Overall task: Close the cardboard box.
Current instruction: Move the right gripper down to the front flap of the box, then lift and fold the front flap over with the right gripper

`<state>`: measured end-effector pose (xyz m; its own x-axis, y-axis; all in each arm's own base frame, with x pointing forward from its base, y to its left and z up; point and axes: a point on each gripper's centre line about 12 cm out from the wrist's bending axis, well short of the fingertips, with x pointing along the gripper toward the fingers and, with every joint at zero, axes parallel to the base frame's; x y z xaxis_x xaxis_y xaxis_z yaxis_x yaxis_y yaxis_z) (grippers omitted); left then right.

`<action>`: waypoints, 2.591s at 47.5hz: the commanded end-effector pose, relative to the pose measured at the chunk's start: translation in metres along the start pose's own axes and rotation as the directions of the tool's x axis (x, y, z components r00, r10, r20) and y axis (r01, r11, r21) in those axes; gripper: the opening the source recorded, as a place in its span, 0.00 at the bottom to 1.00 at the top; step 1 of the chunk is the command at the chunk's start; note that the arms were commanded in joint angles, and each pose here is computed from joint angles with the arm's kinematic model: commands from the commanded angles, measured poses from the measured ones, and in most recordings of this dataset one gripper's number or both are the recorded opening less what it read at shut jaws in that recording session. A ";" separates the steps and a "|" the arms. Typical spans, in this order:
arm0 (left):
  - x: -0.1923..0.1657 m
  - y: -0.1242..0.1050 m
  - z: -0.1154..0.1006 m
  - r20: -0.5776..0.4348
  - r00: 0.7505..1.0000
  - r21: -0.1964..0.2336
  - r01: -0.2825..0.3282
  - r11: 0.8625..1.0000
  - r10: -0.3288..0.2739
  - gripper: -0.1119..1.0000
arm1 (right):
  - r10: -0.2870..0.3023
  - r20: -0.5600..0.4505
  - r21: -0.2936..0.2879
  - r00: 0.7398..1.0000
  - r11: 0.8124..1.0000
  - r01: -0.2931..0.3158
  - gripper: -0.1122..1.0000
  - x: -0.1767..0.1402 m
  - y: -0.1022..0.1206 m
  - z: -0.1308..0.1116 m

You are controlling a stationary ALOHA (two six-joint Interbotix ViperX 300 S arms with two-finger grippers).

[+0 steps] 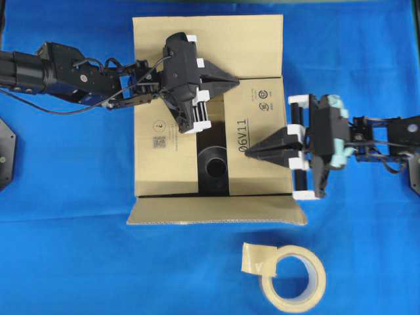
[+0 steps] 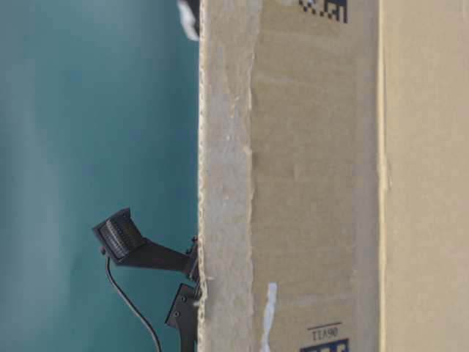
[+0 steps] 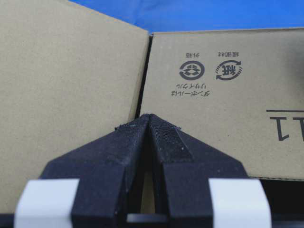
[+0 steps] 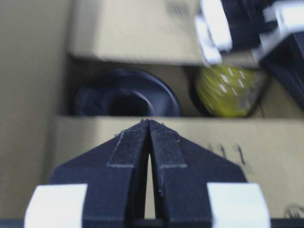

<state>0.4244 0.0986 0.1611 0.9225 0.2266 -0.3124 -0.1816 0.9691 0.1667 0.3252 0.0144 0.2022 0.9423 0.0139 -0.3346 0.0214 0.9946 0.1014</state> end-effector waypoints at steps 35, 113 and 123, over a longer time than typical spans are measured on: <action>-0.001 0.009 0.008 0.023 1.000 -0.003 -0.021 1.000 0.021 0.10 | 0.371 0.063 -0.108 0.926 0.925 -0.364 0.10 -0.051 0.117 0.021; -0.001 0.006 0.008 0.022 1.000 -0.010 -0.013 1.000 0.014 0.10 | -0.025 -0.174 0.097 0.984 0.994 0.042 0.10 -0.011 -0.003 -0.040; -0.004 0.004 0.017 0.039 0.999 -0.010 -0.009 1.000 0.009 0.10 | -0.025 -0.168 0.099 0.985 0.994 0.042 0.10 -0.010 -0.003 -0.038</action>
<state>0.4233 0.1025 0.1605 0.9190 0.2347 -0.3168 -0.1924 0.9683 0.1592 0.3007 0.0168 0.1671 0.8680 0.0110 -0.4965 0.0884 0.9804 0.1763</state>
